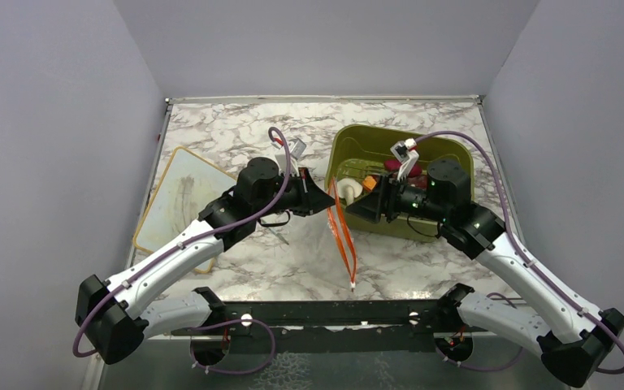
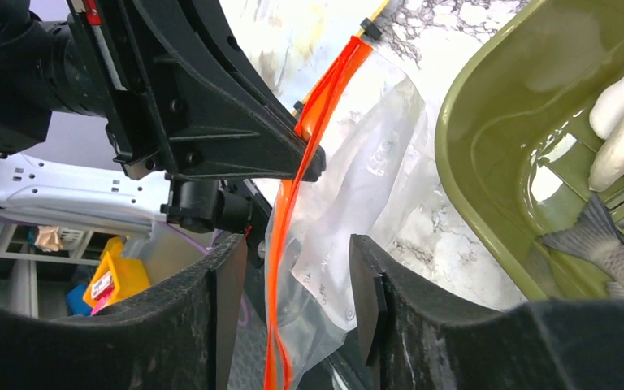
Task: Place the food in the zip-top bag and seal the zipper
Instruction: Open the zipper of the food storage bag.
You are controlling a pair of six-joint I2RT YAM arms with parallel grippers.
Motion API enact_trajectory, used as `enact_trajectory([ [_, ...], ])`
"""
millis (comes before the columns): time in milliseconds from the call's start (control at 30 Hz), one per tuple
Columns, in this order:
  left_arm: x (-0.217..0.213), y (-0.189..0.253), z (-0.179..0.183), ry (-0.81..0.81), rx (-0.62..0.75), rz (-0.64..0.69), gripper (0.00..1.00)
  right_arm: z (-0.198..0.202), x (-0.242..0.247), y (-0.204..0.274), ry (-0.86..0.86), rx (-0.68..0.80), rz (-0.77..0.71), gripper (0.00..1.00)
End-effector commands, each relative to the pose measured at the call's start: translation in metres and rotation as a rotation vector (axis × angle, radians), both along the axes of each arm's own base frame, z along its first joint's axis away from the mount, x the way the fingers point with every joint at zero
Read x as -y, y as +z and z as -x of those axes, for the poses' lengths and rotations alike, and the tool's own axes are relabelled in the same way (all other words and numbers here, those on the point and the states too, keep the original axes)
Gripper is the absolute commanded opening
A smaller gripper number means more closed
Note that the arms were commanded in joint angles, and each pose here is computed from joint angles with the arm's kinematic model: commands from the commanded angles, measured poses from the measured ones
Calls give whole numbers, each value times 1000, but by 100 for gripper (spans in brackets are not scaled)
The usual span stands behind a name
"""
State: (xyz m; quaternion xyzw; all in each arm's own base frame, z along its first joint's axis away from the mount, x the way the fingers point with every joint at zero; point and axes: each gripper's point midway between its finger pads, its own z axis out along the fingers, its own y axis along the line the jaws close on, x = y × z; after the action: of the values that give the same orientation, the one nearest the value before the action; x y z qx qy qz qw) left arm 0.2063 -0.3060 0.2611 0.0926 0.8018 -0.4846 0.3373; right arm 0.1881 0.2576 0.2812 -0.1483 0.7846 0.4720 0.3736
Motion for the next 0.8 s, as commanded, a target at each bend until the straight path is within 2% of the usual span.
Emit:
enact_trajectory([
  [0,-3,5,0,25,13,10,0,1,-2,0,22,6,13,52],
  [200,0,6,-3,27,9,11,0,6,-22,-6,130,-41,-25,50],
  [367,1,8,-4,27,8,12,0,0,-24,-24,114,-93,5,43],
  [633,-2,7,4,3,-2,1,0,-11,-15,-38,35,-93,69,23],
  [767,-2,11,11,-17,-14,29,0,-9,-16,-43,48,-97,69,10],
])
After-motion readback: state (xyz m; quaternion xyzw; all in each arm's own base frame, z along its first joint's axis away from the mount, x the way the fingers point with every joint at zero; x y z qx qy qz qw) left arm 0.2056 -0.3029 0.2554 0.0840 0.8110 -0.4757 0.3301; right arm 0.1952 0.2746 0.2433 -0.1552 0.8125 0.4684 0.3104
